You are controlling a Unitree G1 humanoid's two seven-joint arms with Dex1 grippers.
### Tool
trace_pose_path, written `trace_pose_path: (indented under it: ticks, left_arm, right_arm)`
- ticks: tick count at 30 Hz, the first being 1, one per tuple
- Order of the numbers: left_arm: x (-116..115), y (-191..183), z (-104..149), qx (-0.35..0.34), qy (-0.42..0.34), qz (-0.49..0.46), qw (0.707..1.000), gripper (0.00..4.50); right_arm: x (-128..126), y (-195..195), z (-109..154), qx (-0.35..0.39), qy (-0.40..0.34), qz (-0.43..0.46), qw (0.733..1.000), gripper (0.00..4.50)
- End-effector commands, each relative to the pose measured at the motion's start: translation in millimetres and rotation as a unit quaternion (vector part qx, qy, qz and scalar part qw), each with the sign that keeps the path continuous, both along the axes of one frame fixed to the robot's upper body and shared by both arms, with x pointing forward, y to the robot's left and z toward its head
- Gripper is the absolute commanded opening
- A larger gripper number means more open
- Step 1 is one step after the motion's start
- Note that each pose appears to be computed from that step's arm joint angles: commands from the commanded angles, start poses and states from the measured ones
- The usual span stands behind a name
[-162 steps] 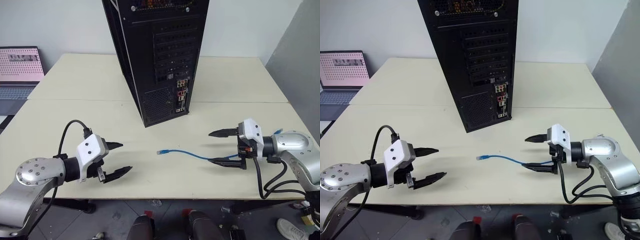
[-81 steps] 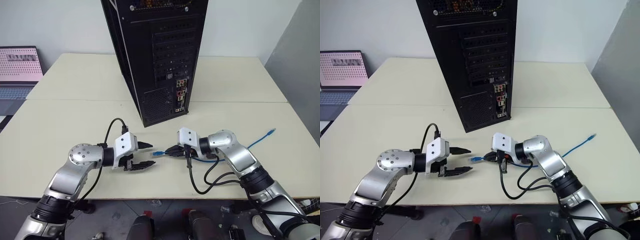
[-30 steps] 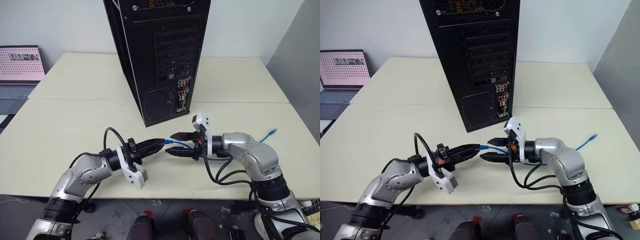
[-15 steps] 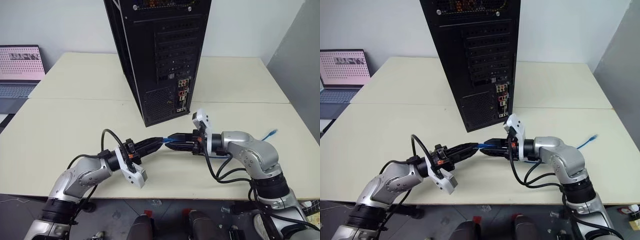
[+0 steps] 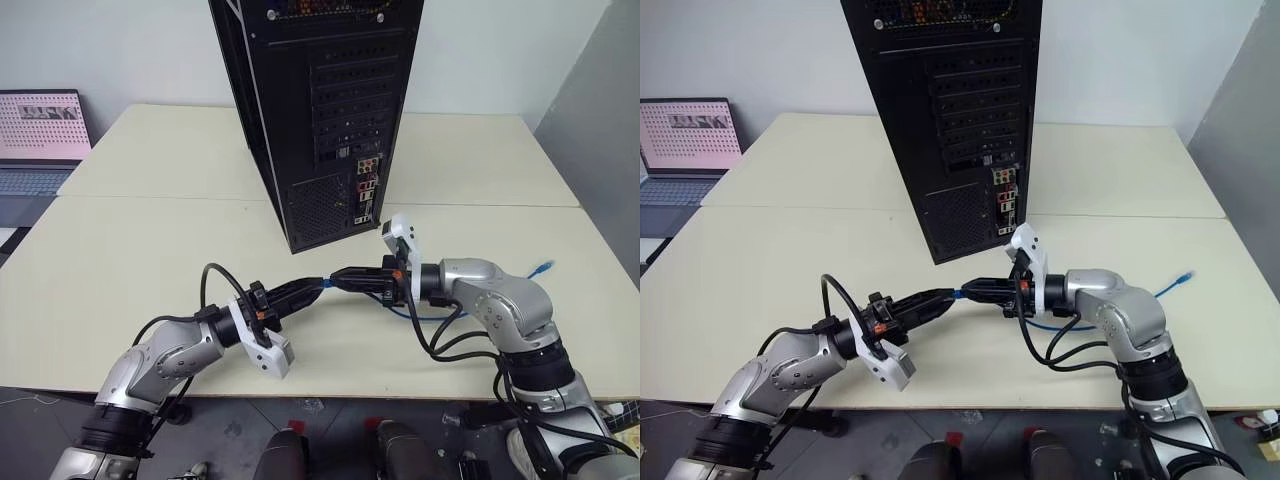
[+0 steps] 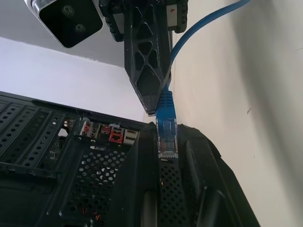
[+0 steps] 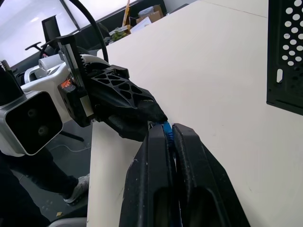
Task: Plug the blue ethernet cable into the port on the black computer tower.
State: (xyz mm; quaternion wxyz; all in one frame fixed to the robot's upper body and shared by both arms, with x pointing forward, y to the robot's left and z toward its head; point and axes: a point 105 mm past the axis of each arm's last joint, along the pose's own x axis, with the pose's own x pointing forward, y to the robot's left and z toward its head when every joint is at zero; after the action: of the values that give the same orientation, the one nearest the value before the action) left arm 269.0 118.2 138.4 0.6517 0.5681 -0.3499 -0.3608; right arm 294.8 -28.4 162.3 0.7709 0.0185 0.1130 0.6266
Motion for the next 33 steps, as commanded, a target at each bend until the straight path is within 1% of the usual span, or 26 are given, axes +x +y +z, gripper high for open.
trace_pose_path:
  ticks: [1,3,4,7,9,15,20,22,23,27,33]
  left_arm:
    - [-6,-6,9,-0.001,-0.024,-0.018,1.000,0.26]
    - [-6,-6,9,-0.002,-0.024,-0.018,1.000,0.26]
    - [-6,-6,9,-0.001,-0.024,-0.018,1.000,0.26]
    - [-6,-6,9,-0.001,-0.024,-0.020,1.000,0.26]
    - [-7,-7,9,-0.001,-0.025,-0.021,0.999,0.26]
    - [-6,-7,11,-0.004,-0.028,-0.021,0.999,0.26]
    - [-5,-7,11,-0.004,-0.029,-0.020,0.999,0.26]
    - [-5,-7,11,-0.004,-0.029,-0.019,0.999,0.26]
    - [-5,-7,11,-0.005,-0.029,-0.018,0.999,0.26]
    - [-6,-9,11,-0.006,-0.030,-0.019,0.999,0.26]
    - [-5,-9,10,-0.008,-0.030,-0.018,0.999,0.26]
  right_arm:
    - [-5,1,20,0.033,-0.013,0.027,0.999,0.78]
    - [-5,0,21,0.035,-0.012,0.026,0.999,1.16]
    - [-5,-1,21,0.034,-0.009,0.025,0.999,1.50]
    - [-3,-2,17,0.024,0.002,0.016,1.000,2.13]
    - [-2,-3,13,0.017,0.010,0.012,1.000,2.43]
    - [1,-3,6,0.010,0.029,0.003,1.000,2.46]
    - [3,-3,7,0.016,0.034,0.000,0.999,2.46]
    - [3,-3,8,0.017,0.032,-0.002,0.999,2.10]
    - [4,-3,8,0.017,0.032,-0.002,0.999,2.08]
    - [5,-3,8,0.016,0.030,-0.004,0.999,1.13]
    - [7,-3,8,0.016,0.029,-0.007,0.999,0.01]
